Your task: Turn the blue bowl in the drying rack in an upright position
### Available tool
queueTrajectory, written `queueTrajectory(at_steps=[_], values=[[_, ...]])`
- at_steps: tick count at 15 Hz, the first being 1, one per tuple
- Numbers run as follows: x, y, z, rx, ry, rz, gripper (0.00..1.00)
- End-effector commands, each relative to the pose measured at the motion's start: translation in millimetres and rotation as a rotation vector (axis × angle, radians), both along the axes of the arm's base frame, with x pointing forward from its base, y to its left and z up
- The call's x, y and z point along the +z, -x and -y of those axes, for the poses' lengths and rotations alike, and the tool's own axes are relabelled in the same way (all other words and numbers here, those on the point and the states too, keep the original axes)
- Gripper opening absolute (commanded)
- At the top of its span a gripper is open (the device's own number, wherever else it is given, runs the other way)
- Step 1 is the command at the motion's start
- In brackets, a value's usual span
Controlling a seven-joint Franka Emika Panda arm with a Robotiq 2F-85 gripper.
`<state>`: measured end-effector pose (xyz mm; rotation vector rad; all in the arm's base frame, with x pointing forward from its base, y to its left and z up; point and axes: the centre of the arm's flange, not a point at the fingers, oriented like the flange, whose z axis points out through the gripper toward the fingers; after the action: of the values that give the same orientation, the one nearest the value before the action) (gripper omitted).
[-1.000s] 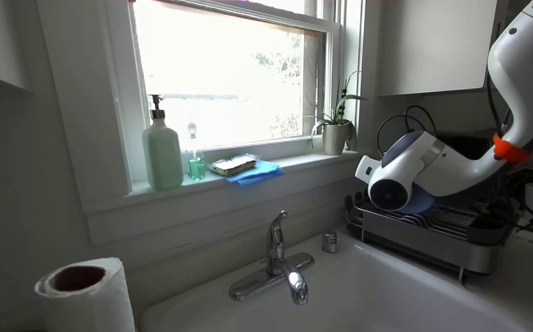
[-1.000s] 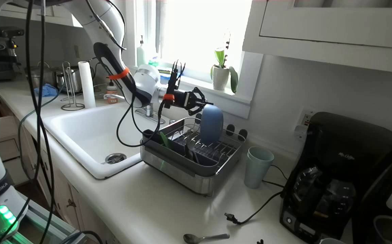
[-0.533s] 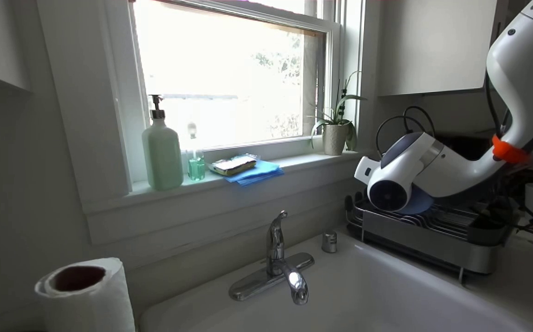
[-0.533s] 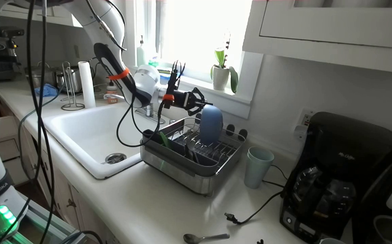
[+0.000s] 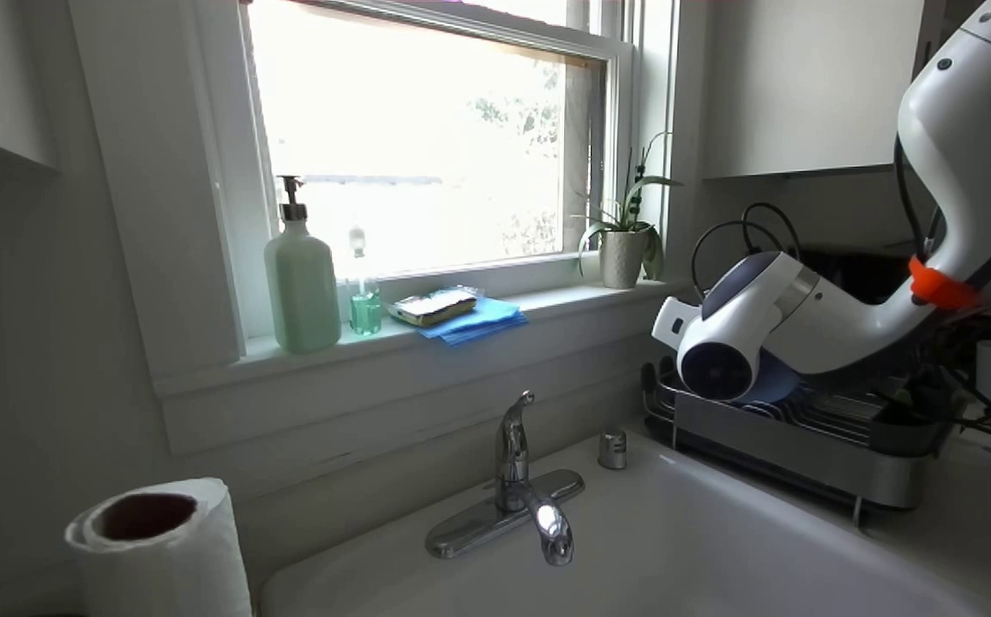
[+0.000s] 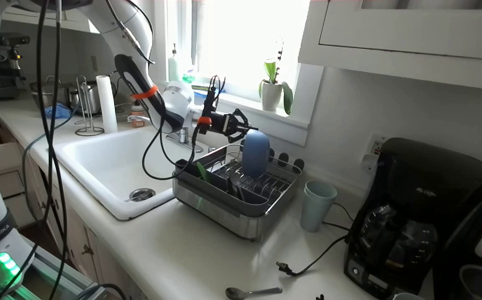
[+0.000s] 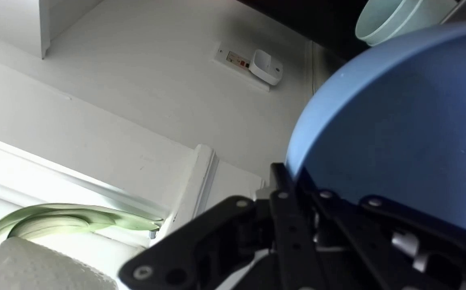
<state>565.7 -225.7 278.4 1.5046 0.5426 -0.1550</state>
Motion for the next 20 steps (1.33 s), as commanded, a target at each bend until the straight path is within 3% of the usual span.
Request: queueTrajectory(at_steps=[1,11,13,14,15,16,17,20], values=[[-7.7,2.4,-5.2,-0.016,0.019,-0.016,0.3],[-10.1,3.5,7.9,-0.039,0.032,-0.032,0.98],[-10.4,3.5,8.7,-0.041,0.034,-0.034,0.99],[-10.7,3.6,9.0,-0.042,0.035,-0.035,0.82],[-10.7,3.9,9.1,-0.043,0.035,-0.036,0.72],[-10.3,3.9,8.9,-0.044,0.035,-0.035,0.71],[-10.1,3.9,8.6,-0.046,0.034,-0.034,0.89],[-4.1,1.6,7.9,-0.06,0.012,-0.027,1.0]])
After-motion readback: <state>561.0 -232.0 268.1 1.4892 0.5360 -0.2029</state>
